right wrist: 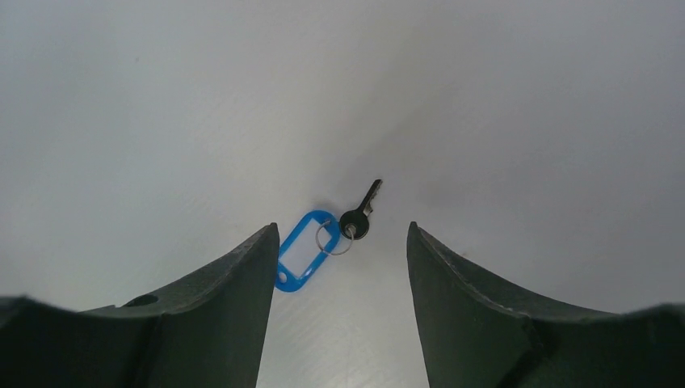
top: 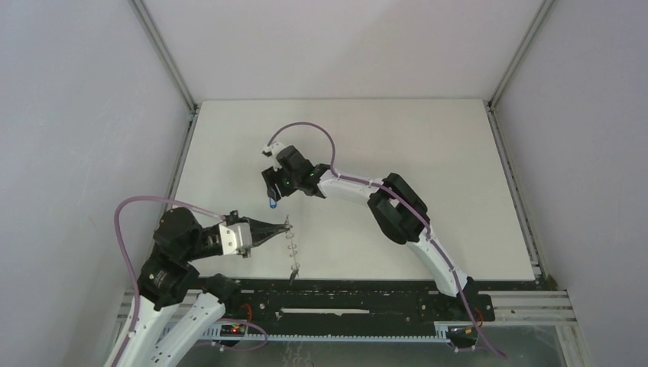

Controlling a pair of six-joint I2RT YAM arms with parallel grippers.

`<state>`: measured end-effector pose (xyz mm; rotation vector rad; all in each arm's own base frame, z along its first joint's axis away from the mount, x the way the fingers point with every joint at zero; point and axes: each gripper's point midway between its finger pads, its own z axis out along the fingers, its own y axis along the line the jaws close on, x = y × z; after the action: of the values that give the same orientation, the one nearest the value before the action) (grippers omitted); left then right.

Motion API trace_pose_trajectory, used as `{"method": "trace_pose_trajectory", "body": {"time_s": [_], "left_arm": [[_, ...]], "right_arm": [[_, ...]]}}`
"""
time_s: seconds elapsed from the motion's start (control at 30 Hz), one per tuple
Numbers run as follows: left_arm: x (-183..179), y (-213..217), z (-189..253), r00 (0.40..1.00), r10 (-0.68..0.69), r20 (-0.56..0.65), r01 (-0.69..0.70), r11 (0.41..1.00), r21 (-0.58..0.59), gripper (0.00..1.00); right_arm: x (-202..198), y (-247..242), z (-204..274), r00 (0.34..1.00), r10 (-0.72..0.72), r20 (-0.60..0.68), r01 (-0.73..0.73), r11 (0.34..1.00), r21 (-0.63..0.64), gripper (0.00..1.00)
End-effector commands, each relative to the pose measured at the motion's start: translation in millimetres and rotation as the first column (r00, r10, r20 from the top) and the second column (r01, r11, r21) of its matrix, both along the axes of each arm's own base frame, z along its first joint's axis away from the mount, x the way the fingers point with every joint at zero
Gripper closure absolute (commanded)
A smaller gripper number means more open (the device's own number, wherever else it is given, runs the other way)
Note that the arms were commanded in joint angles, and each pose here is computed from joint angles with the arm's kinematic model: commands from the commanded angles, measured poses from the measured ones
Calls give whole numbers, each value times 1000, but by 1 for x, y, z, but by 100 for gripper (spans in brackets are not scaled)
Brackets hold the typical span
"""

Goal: Put the keys on the keyring

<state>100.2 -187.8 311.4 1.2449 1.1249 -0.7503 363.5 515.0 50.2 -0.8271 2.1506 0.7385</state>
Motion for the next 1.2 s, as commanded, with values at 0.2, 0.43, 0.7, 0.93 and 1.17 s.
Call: {"method": "trace_pose_trajectory", "body": {"time_s": [0.2, 0.43, 0.7, 0.93, 1.17], "left_arm": [[10, 4, 28, 998, 52, 31, -51, 998, -43, 100], [11, 4, 34, 998, 56, 5, -55, 997, -49, 100], [24, -4, 42, 998, 57, -34, -59, 996, -69, 100], [32, -7, 29, 997, 43, -60, -44, 999, -12, 100], [53, -17, 16, 992, 34, -123, -35, 999, -10, 100]], "right_arm": [[-15, 9, -37, 995, -55, -78, 47, 994, -104, 58], [-14, -12, -6, 996, -72, -62, 70, 997, -25, 100], [-27, -85, 90, 998, -30, 58, 17, 978, 209, 100], [-75, -153, 114, 991, 45, 123, -68, 979, 190, 100], [-101, -213, 106, 982, 67, 176, -83, 993, 85, 95]]}}
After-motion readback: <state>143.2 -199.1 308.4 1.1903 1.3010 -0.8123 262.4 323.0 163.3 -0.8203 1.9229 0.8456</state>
